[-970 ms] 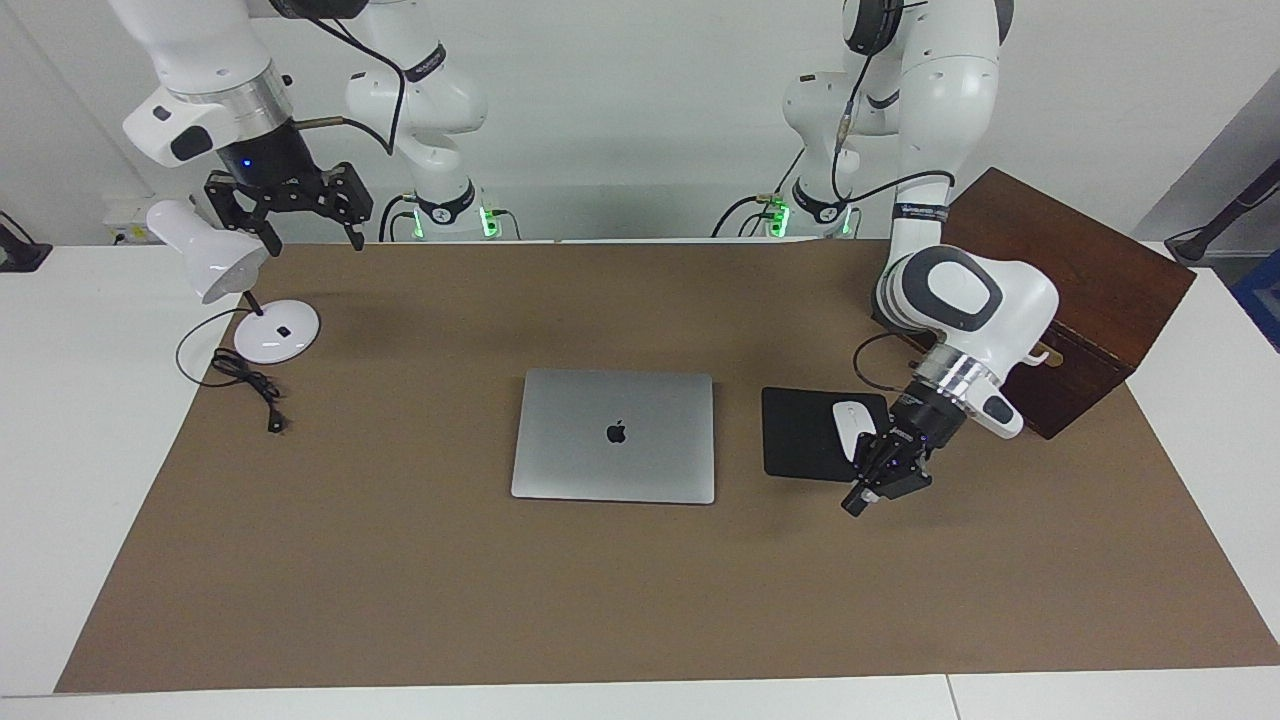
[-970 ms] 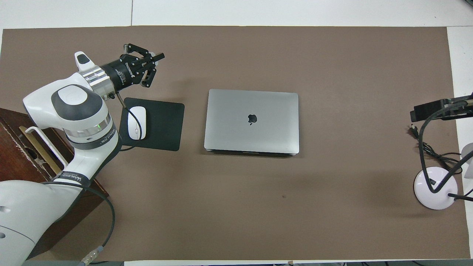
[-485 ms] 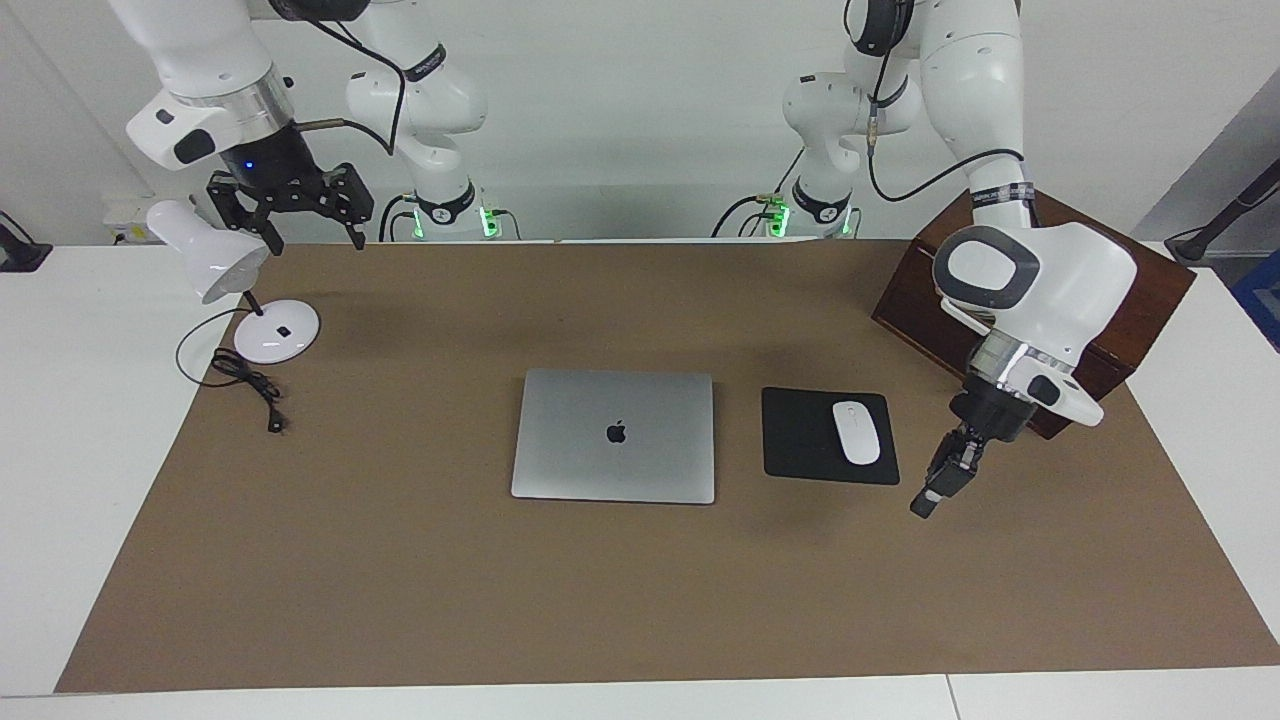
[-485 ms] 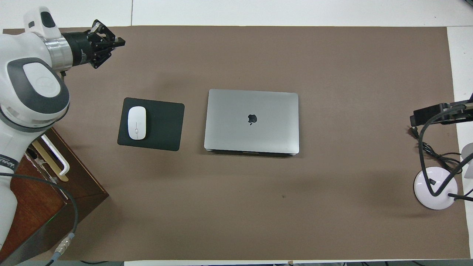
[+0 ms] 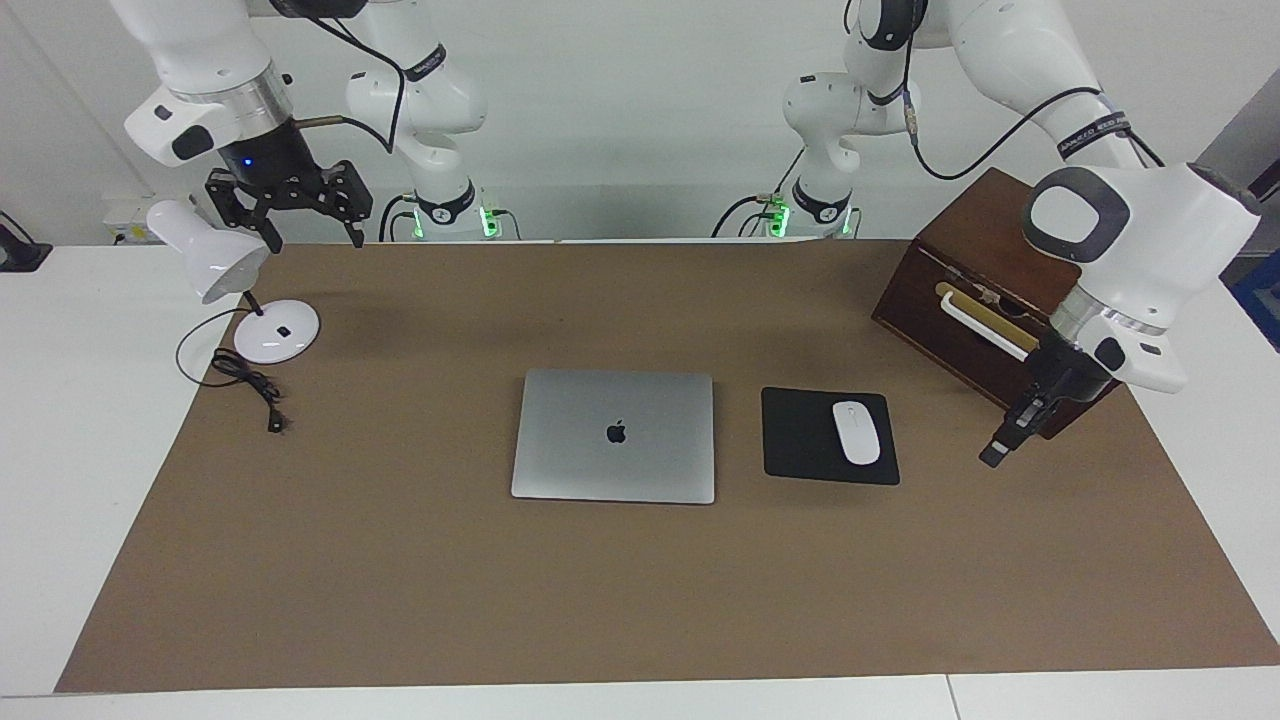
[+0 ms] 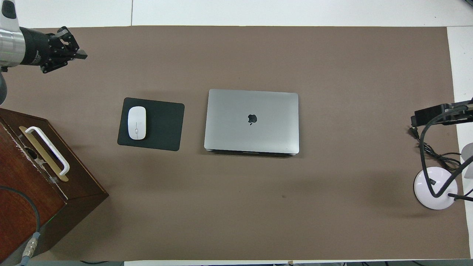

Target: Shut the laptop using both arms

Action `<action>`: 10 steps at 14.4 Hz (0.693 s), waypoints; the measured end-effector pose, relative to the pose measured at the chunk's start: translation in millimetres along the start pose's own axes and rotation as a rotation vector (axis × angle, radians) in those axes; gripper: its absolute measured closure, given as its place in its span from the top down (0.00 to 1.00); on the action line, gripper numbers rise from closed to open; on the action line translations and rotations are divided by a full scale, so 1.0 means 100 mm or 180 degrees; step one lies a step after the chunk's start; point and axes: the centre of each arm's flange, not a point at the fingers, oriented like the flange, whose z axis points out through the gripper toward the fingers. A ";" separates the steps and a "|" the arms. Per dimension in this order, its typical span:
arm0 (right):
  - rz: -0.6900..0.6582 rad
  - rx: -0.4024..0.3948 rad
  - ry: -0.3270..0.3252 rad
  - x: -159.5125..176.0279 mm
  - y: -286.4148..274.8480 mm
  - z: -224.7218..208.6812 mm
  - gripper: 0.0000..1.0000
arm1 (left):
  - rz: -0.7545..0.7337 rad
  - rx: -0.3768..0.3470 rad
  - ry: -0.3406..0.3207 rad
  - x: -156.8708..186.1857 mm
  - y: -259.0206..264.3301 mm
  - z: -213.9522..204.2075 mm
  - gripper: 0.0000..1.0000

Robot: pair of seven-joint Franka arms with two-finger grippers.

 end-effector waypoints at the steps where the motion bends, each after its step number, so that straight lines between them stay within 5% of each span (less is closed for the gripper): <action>1: -0.0002 0.0000 0.0000 0.00 0.00 0.00 1.00 | 0.0099 0.0182 -0.0021 -0.05 -0.03 -0.09 0.01; 4: -0.0003 0.0000 0.0000 0.00 0.00 0.00 1.00 | 0.0250 0.0572 -0.0101 -0.17 -0.13 -0.37 0.01; 10: -0.0003 0.0000 -0.0001 0.00 0.00 0.00 1.00 | 0.0273 0.0817 -0.0546 -0.48 -0.30 -0.62 0.01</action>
